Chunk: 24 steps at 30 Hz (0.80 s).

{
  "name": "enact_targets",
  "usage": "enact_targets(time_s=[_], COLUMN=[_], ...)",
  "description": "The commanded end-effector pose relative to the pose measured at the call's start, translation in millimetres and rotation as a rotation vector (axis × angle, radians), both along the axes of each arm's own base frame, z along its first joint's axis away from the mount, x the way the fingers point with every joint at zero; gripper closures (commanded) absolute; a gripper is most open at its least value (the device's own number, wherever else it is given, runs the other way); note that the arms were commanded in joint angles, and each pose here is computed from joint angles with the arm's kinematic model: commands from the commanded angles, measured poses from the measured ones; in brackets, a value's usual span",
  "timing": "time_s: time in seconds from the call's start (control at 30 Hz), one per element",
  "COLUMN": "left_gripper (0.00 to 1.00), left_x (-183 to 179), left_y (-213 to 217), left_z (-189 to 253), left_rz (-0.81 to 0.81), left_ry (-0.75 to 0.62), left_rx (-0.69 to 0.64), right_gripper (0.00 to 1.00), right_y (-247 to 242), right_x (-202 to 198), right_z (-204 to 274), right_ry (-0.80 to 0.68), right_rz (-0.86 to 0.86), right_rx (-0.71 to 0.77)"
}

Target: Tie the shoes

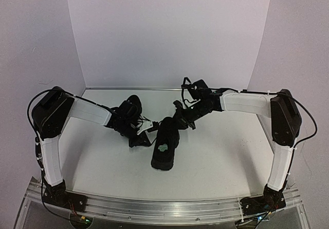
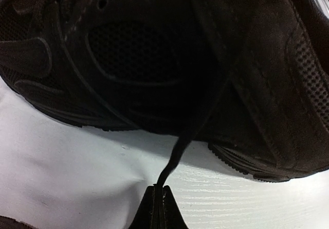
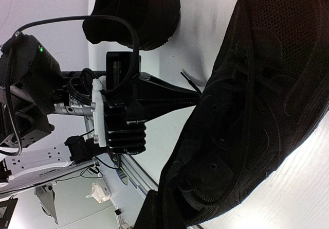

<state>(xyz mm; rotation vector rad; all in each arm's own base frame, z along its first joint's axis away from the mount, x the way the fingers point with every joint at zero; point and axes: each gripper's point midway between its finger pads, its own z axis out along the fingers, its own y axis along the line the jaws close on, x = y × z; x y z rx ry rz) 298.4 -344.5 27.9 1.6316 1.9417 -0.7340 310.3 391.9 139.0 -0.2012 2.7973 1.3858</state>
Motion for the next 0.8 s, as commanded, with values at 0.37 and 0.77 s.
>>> enact_targets(time_s=[0.37,0.77], left_gripper=[1.0,0.53], left_x=[5.7,88.8], left_y=[7.7,-16.7], left_z=[21.4,86.7], left_rz=[0.038,0.126], left_ry=[-0.045,-0.203], left_rx=[0.026,-0.027], right_gripper=[1.0,1.0], right_y=[2.1,3.1], right_x=[5.0,4.5], right_z=[0.7,-2.0], right_ry=[-0.016,-0.013], right_rz=[-0.005,0.007], right_rx=[0.004,0.005])
